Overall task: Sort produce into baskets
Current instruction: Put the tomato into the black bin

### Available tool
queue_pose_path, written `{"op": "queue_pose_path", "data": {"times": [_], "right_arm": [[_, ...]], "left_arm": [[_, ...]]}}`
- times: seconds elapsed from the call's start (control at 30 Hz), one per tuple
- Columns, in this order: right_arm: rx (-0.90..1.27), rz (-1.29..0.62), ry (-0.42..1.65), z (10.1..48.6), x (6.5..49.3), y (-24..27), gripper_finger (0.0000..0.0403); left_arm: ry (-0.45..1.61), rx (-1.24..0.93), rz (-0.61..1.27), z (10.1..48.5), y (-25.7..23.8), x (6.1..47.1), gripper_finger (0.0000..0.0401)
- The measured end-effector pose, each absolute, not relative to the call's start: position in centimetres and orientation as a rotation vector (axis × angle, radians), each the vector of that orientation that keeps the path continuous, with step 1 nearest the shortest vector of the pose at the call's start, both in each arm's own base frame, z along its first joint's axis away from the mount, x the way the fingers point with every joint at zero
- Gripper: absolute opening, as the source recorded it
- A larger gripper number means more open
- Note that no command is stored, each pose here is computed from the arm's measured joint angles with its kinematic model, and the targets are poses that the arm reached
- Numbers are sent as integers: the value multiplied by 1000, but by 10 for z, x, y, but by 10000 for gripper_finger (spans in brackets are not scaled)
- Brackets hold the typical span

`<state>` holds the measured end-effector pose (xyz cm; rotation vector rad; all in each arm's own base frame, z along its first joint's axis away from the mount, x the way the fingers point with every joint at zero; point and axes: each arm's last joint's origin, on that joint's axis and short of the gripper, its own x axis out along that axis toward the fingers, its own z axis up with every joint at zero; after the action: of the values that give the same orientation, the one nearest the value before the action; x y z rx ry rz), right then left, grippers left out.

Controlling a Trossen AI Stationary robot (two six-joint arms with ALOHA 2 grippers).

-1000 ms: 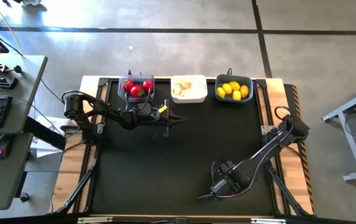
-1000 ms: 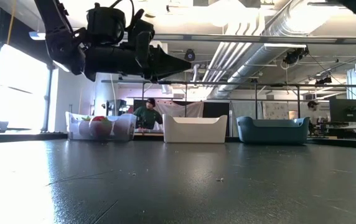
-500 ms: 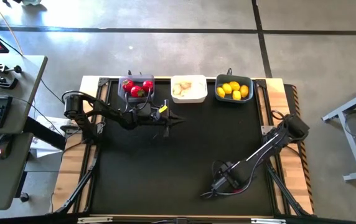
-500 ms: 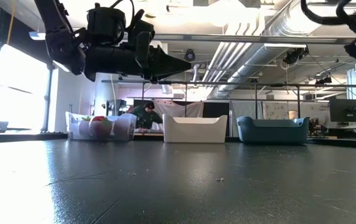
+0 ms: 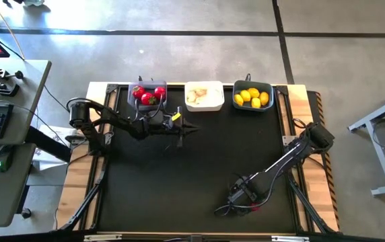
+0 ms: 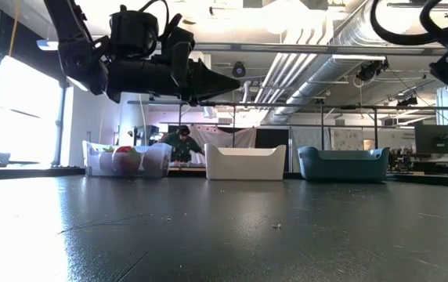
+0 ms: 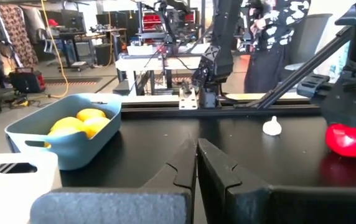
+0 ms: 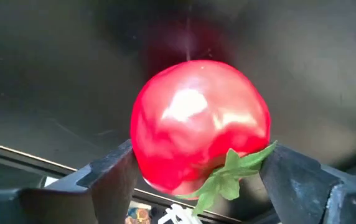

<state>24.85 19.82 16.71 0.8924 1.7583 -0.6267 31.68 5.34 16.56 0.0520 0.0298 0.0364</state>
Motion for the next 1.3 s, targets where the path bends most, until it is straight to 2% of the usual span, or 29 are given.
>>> {"op": "queue_pose_path", "data": {"times": [0.3, 0.53, 0.87, 1.07, 1.3], "right_arm": [[803, -492, 1750, 169, 261, 178, 264], [669, -423, 1676, 189, 265, 145, 258], [443, -403, 1508, 213, 280, 68, 257], [323, -328, 1292, 216, 308, 18, 257], [267, -295, 904, 231, 341, -33, 256]], "left_arm": [[57, 52, 38, 163, 55, 316, 0], [62, 102, 55, 169, 64, 311, 0], [11, 115, 98, 184, 75, 262, 0], [-7, 136, 125, 184, 69, 229, 0], [-51, 171, 243, 189, 61, 201, 0]]}}
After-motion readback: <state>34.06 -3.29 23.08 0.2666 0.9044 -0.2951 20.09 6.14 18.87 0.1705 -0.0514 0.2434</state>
